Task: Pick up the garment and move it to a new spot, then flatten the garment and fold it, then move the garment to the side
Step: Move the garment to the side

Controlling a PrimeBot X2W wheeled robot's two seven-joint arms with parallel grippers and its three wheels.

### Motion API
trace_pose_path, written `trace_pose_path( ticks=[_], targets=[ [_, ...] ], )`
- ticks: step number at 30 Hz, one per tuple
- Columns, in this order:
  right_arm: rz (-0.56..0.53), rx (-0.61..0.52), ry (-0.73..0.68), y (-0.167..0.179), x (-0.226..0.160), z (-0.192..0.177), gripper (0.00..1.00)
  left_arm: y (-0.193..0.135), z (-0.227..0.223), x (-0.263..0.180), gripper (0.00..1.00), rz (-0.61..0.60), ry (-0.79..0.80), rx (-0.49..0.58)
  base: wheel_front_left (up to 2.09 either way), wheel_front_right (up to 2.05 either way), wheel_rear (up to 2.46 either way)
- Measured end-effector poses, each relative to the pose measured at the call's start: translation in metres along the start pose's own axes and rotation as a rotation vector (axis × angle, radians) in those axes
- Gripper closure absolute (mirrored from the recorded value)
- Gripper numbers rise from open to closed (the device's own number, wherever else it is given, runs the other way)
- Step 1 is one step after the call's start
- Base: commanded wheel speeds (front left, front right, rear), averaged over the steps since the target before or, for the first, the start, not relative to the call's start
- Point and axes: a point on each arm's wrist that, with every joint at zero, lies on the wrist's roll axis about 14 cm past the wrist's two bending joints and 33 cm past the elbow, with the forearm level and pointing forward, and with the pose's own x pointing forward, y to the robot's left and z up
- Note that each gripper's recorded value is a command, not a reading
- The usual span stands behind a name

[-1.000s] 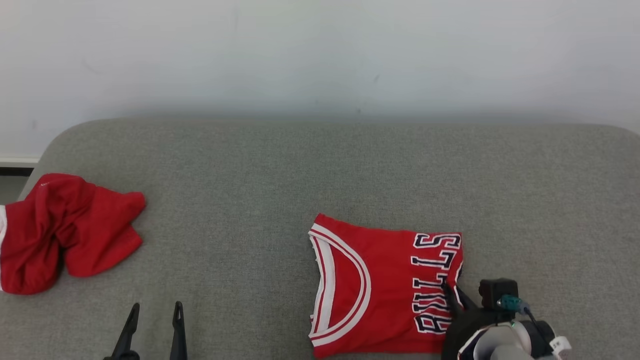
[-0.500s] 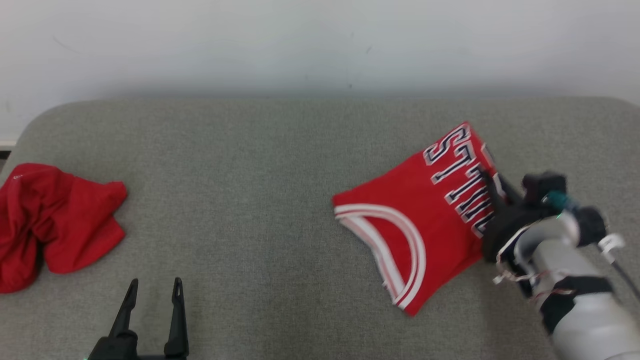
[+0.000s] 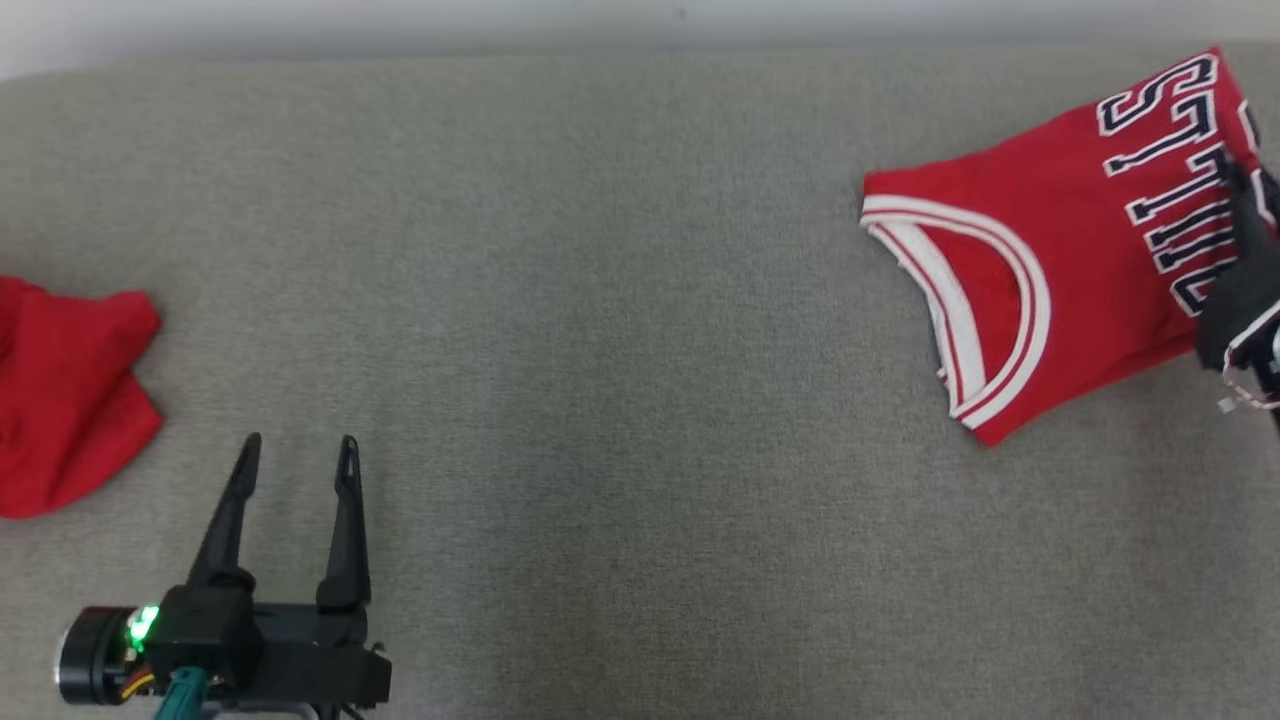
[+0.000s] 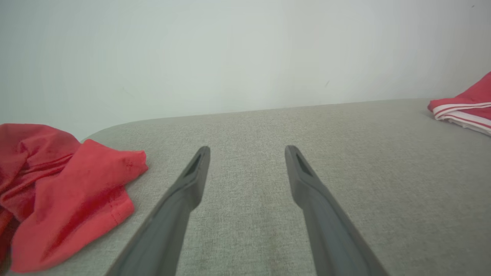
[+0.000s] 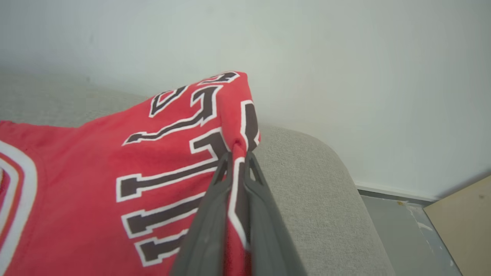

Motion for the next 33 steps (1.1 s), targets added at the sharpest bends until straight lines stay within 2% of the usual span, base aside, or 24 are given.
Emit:
trace_pose_path(
  ticks=[11, 20, 28, 29, 30, 31, 33],
  targets=[
    [-0.127, -0.106, 0.051, -0.073, 0.011, -0.012, 1.00, -0.021, -0.016, 0.041, 0.00, -0.083, -0.014, 0.025, 0.00, 0.00, 0.00],
    [-0.191, -0.194, 0.101, -0.109, 0.021, -0.020, 1.00, -0.035, -0.039, 0.064, 0.00, -0.142, -0.003, 0.033, 0.00, 0.00, 0.00],
    [-0.230, -0.239, 0.158, -0.127, 0.020, -0.034, 1.00, -0.046, -0.054, 0.074, 0.00, -0.172, 0.004, 0.025, 0.00, 0.00, 0.00],
    [-0.237, -0.241, 0.161, -0.130, 0.020, -0.034, 0.91, -0.047, -0.056, 0.075, 0.00, -0.175, 0.006, 0.028, 0.00, 0.00, 0.00],
    [-0.240, -0.246, 0.160, -0.131, 0.021, -0.033, 0.60, -0.048, -0.057, 0.075, 0.00, -0.178, 0.007, 0.029, 0.00, 0.00, 0.00],
    [-0.241, -0.250, 0.156, -0.132, 0.022, -0.032, 0.00, -0.048, -0.058, 0.076, 0.00, -0.180, 0.008, 0.030, 0.00, 0.00, 0.00],
    [-0.242, -0.256, 0.162, -0.132, 0.023, -0.033, 0.00, -0.048, -0.059, 0.076, 0.00, -0.179, 0.008, 0.030, 0.00, 0.00, 0.00]
  ],
)
